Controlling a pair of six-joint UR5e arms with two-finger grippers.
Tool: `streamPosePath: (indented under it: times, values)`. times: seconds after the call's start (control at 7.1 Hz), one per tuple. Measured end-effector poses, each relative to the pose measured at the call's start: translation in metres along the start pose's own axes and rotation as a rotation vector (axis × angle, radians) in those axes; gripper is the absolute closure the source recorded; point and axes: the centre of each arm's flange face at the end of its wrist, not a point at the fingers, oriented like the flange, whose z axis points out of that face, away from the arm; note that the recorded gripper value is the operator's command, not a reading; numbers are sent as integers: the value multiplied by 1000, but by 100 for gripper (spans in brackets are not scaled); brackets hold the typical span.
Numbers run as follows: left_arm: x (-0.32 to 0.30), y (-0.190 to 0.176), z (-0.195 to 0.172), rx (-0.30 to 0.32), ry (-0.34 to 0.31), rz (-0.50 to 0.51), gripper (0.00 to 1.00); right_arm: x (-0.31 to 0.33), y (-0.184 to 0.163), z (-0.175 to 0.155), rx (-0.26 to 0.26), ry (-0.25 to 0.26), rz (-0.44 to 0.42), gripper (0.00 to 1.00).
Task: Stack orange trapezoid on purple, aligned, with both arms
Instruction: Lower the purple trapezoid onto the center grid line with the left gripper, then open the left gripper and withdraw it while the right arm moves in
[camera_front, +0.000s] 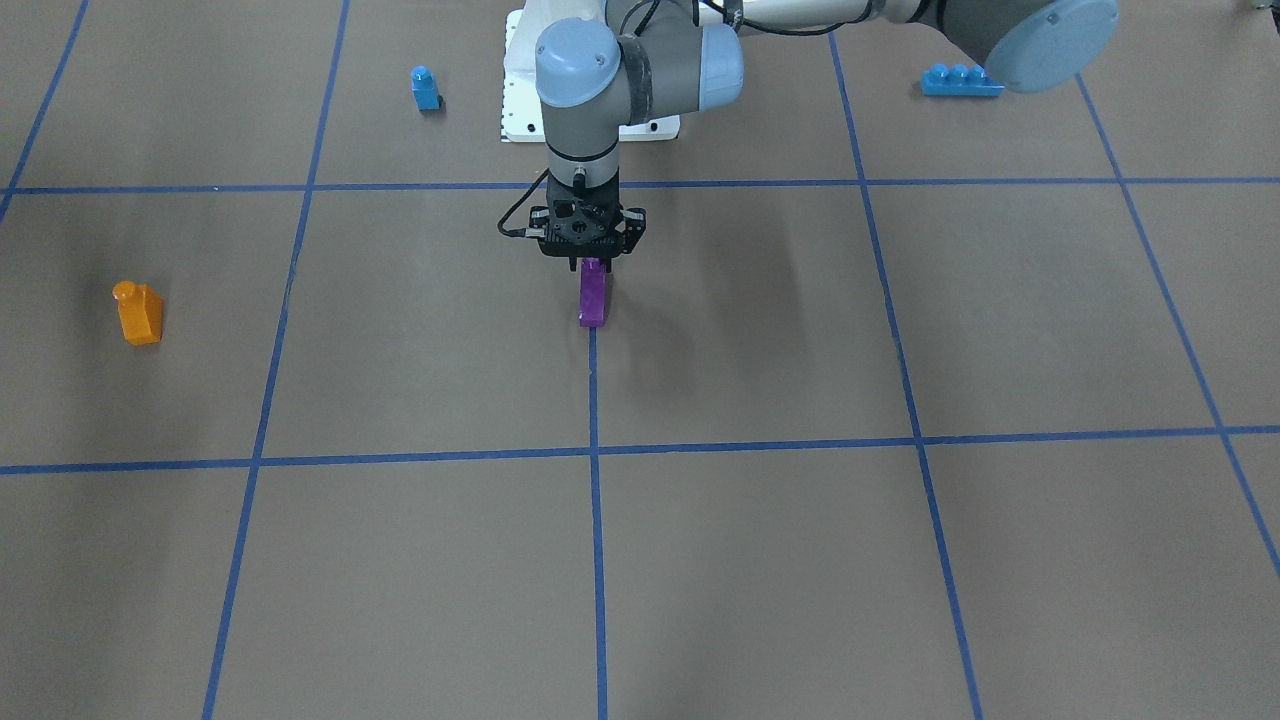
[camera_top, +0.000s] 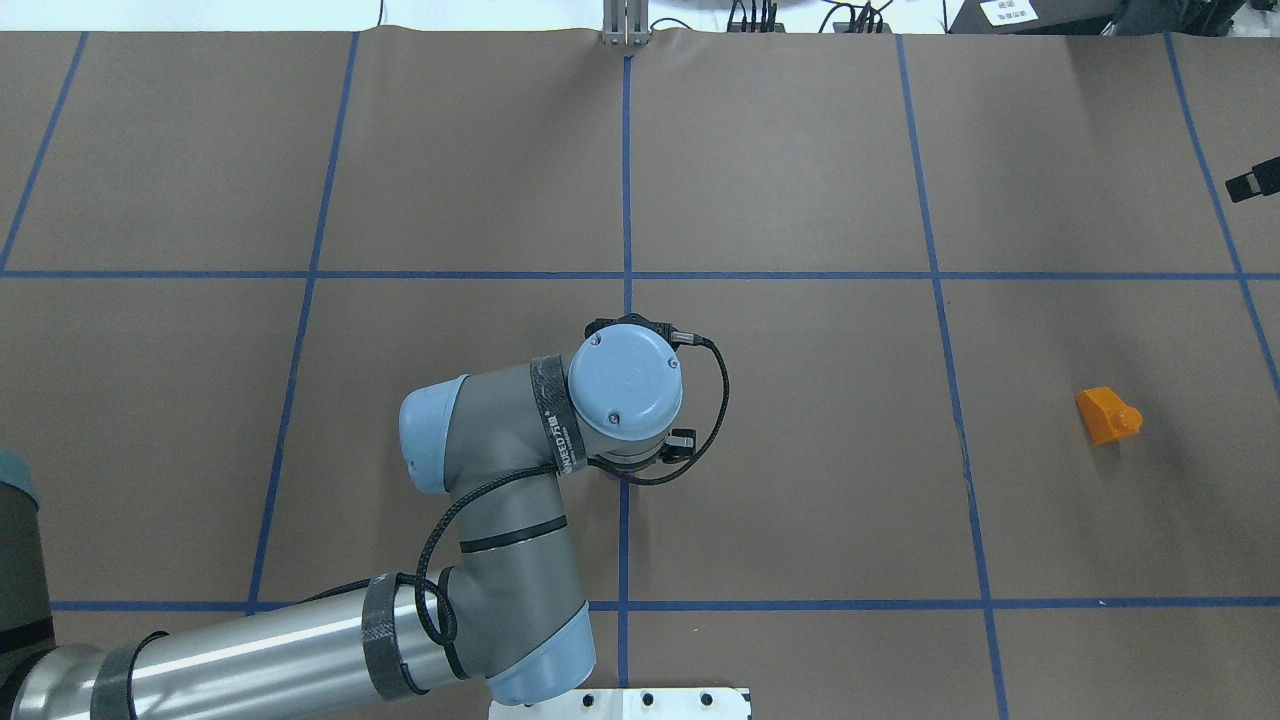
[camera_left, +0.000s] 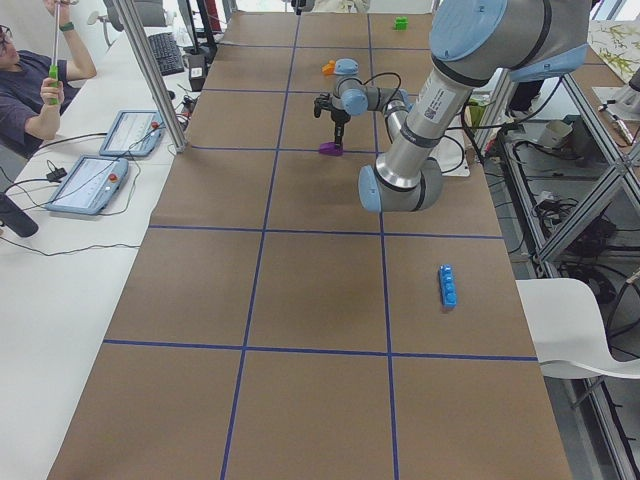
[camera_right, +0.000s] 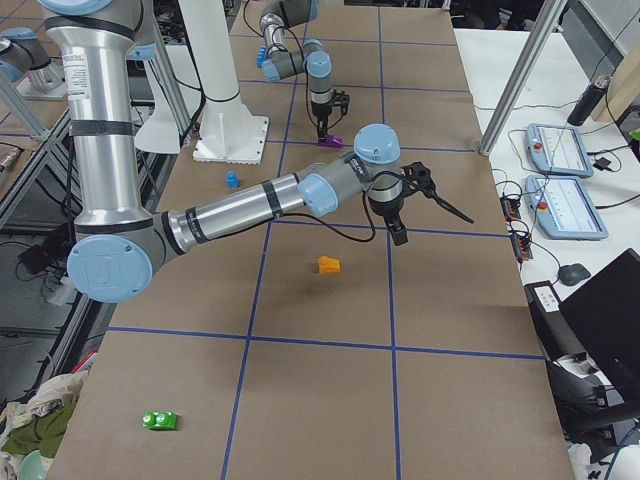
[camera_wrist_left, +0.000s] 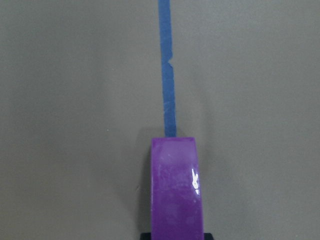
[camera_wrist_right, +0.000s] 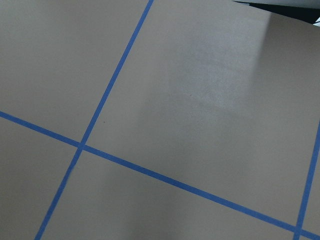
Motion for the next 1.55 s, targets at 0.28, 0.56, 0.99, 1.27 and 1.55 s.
streamPosePath:
  times: [0.28,0.56,0.99,1.27,1.55]
  values:
    - [0,1,0,0,2,2,0,0,0,0,0,0,0,0]
    - [-1,-3,-21,16,33,1,0,0,1,1,-4,-1,10,0]
    - [-111,1,-131,28,27,100,0,-20,12,7,-23,-25,55,0]
    - [-241,-16,-192,30,-32,197,0,-52,26,19,-61,-52,105,0]
    - [-371,-57,-228,1,-67,313,0,-65,59,43,-76,-53,132,0]
